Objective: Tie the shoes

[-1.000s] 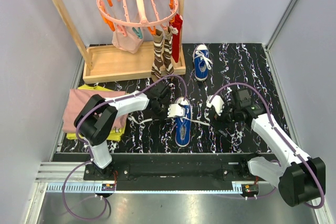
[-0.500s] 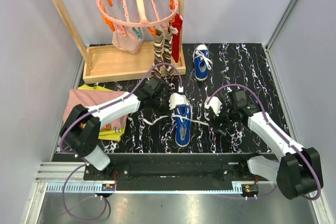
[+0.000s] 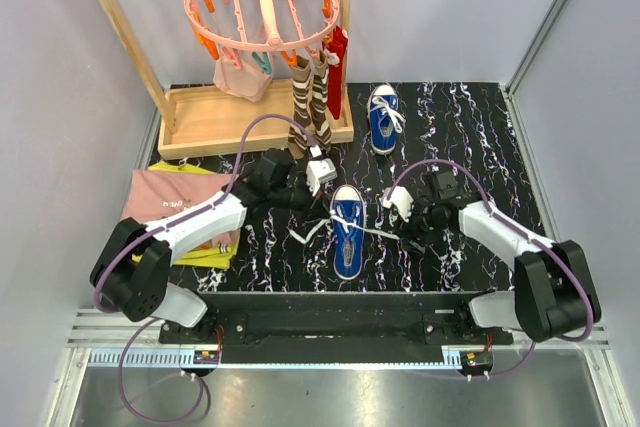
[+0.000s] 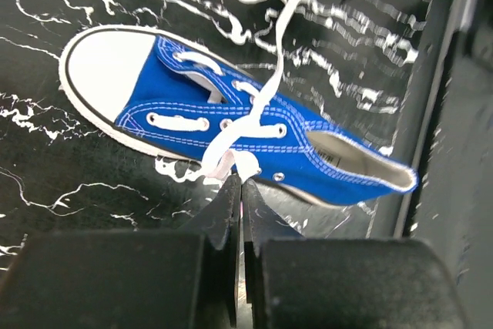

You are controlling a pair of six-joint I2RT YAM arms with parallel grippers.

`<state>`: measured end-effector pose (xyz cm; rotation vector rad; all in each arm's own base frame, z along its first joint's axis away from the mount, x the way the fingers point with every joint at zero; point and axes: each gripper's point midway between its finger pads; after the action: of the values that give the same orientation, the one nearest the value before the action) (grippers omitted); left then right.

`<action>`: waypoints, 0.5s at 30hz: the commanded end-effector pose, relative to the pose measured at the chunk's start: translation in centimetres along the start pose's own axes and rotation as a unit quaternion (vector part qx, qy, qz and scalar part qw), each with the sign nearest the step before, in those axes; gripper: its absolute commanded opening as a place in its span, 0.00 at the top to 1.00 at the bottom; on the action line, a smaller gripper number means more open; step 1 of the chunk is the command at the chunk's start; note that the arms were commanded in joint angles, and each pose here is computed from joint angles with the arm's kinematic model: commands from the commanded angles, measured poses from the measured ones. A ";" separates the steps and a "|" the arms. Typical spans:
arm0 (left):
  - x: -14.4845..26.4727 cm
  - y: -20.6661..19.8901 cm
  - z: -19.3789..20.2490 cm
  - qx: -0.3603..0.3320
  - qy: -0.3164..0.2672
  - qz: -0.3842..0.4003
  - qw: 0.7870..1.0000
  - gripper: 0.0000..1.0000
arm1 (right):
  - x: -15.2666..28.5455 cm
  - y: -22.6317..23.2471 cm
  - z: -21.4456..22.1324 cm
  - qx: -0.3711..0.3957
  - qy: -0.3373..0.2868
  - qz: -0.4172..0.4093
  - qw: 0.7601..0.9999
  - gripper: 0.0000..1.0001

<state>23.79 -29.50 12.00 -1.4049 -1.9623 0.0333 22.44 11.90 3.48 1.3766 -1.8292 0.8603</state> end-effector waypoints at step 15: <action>0.2 -2.2 -4.2 0.018 -0.080 0.066 0.994 1.00 | -0.3 -2.9 0.7 0.020 0.035 0.035 0.999 0.36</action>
<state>24.06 -30.99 14.54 -1.4621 -1.9605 0.2227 23.95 11.29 1.56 1.3501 -1.7632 0.9088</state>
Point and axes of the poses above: each gripper's point midway between its finger pads, its own x axis back along the fingers, its own y axis along the line the jaws close on, z = x × y, and after that the axes turned 12 degrees about x, right-handed
